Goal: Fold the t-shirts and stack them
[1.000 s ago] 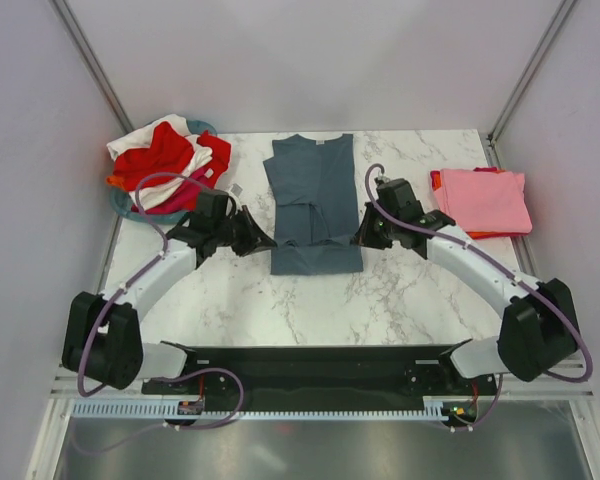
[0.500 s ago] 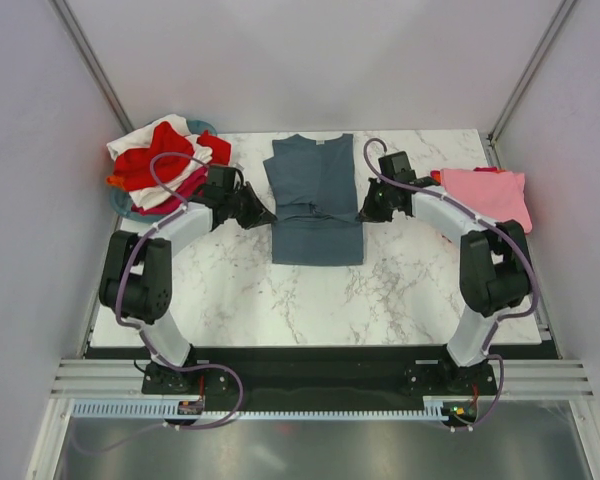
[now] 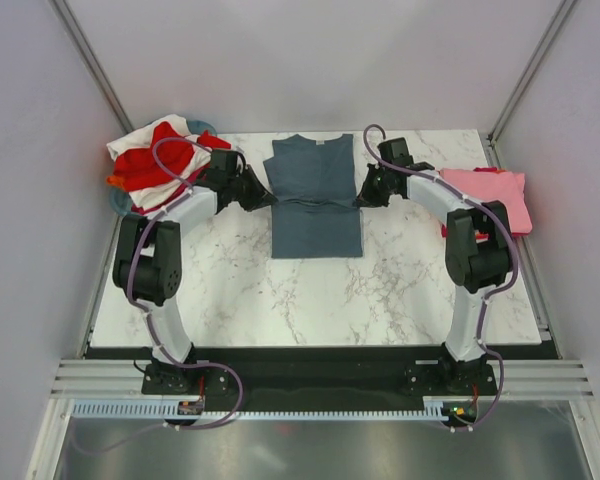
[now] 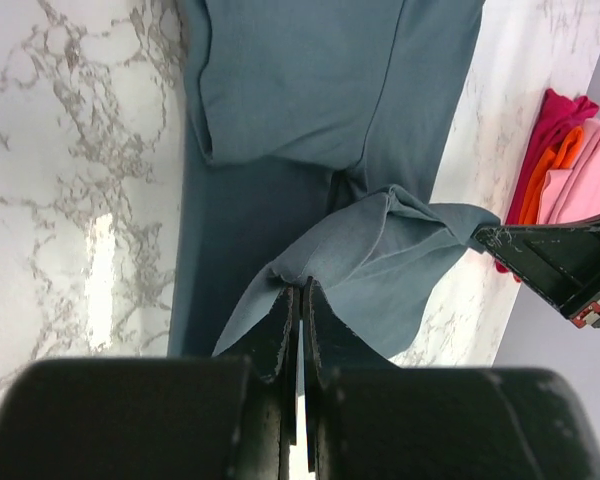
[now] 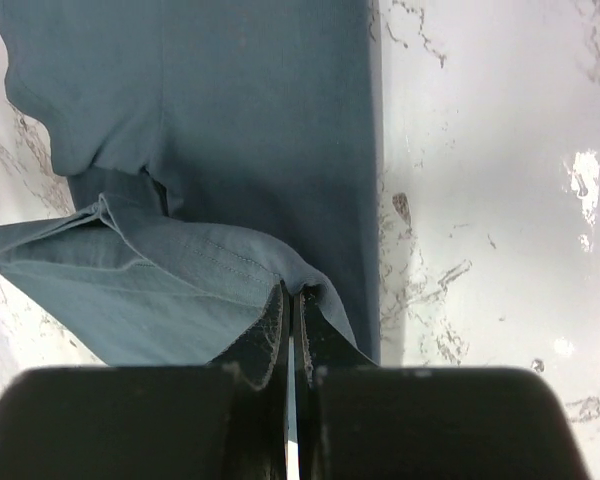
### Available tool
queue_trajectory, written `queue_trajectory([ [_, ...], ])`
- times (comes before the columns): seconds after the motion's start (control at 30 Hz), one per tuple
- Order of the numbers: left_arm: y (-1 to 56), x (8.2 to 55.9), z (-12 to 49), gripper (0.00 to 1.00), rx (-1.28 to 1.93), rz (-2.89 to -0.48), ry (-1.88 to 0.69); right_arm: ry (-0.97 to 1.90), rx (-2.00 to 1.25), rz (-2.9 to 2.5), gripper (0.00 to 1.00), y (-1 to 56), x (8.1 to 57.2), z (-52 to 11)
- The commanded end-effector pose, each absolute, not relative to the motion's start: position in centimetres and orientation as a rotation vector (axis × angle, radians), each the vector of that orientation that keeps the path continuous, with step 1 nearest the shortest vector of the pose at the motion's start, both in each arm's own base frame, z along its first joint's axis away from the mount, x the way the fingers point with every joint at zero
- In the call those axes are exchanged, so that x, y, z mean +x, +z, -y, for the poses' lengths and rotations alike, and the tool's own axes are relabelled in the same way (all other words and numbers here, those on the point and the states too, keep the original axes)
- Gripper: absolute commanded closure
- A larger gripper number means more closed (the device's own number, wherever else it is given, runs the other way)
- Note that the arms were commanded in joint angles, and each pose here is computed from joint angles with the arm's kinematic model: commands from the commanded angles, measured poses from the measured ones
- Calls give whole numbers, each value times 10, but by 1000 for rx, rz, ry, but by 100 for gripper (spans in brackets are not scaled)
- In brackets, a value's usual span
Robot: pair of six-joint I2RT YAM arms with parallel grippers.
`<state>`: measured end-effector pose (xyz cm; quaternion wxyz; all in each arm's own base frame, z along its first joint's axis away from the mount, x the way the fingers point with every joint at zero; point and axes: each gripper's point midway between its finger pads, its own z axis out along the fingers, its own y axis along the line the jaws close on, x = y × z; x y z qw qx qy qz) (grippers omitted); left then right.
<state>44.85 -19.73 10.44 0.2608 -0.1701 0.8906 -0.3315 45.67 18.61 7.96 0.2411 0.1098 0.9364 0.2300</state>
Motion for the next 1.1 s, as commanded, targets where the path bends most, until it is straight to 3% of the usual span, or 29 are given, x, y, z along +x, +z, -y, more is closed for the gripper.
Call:
queue_trajectory([
  [0.0, 112, 470, 194, 98, -457, -2365, -872, 665, 280, -2504, 100, 94, 478, -191],
  [0.13, 103, 480, 193, 98, -477, -2380, -864, 688, 283, -2505, 100, 90, 487, -194],
  [0.33, 85, 505, 197, 98, -514, -2391, -915, 707, 313, -2485, 87, 84, 511, -195],
  [0.4, 81, 510, 199, 79, -503, -2395, -959, 721, 314, -2478, 56, 82, 518, -198],
  [0.47, 90, 506, 202, 53, -466, -2386, -981, 714, 314, -2479, 33, 80, 516, -197],
  [0.5, 94, 503, 201, 42, -454, -2377, -976, 712, 312, -2477, 33, 80, 514, -196],
  [0.57, 91, 491, 197, 33, -441, -2373, -947, 703, 297, -2483, 33, 80, 500, -192],
  [0.73, 98, 451, 192, 32, -404, -2392, -929, 745, 251, -2436, 35, 95, 466, -188],
  [1.07, 66, 368, 196, 35, -340, -2500, -895, 796, 188, -2578, 44, 52, 370, -184],
])
